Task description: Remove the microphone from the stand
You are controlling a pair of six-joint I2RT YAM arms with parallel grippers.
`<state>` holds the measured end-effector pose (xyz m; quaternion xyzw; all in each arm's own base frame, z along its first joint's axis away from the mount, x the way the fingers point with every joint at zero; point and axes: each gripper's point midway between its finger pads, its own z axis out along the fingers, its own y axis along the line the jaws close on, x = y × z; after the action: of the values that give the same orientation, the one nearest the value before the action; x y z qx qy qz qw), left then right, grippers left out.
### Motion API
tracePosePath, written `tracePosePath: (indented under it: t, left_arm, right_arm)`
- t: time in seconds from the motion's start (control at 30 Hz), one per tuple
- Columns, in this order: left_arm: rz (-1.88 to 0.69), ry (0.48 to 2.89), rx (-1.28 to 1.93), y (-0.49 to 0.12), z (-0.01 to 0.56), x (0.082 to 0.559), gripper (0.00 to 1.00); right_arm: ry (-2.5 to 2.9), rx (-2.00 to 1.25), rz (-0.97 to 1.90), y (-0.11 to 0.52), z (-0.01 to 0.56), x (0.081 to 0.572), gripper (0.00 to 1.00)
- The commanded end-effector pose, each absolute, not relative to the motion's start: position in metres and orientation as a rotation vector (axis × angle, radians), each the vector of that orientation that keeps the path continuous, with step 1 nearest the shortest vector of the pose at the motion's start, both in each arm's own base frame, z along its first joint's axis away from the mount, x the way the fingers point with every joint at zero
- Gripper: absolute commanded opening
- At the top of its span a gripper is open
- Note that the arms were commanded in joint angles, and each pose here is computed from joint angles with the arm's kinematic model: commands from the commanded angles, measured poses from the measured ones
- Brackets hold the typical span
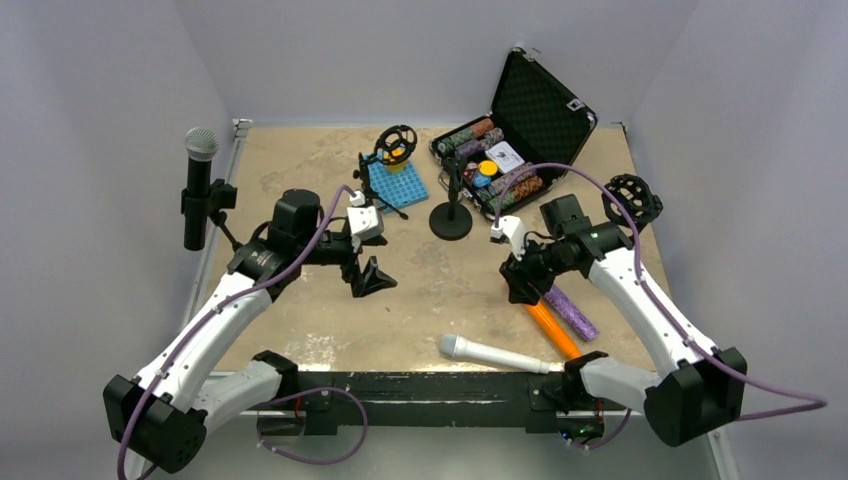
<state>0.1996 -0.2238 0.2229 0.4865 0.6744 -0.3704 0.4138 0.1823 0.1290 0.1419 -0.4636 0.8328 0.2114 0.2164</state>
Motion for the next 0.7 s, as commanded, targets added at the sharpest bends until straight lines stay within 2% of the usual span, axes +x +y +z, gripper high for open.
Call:
tracePosePath:
  t: [0.0, 0.2, 0.37, 0.5, 0.67]
  left_arm:
    - [-1.077, 1.643, 1.48, -0.228, 0.196, 0.164, 0.94]
    - [-1.091, 1.553, 1.866, -0.225, 0.153, 0.132, 0.89]
    - [-1.078, 1.474, 2.027, -0.236, 0.131, 0.126, 0.89]
    - [-1.082, 1.472, 2.106, -0.248, 0.114, 0.124, 0.89]
    - [-1.029, 1.42, 2.149, -0.269, 0.101, 0.133, 0.89]
  right_arm:
    - [2.003, -1.212, 0.591, 0.149, 0.212, 0.193, 0.6]
    - [1.809, -0.979, 0.451, 0.144, 0.321, 0.216, 0.65]
    - [1.829, -0.631, 0.142, 0.077, 0.385, 0.254, 0.72]
    - [1.984, -0.296, -0.049, 0.005, 0.403, 0.272, 0.72]
    - [2.049, -0.211, -0.24, -0.041, 0.389, 0.282, 0.72]
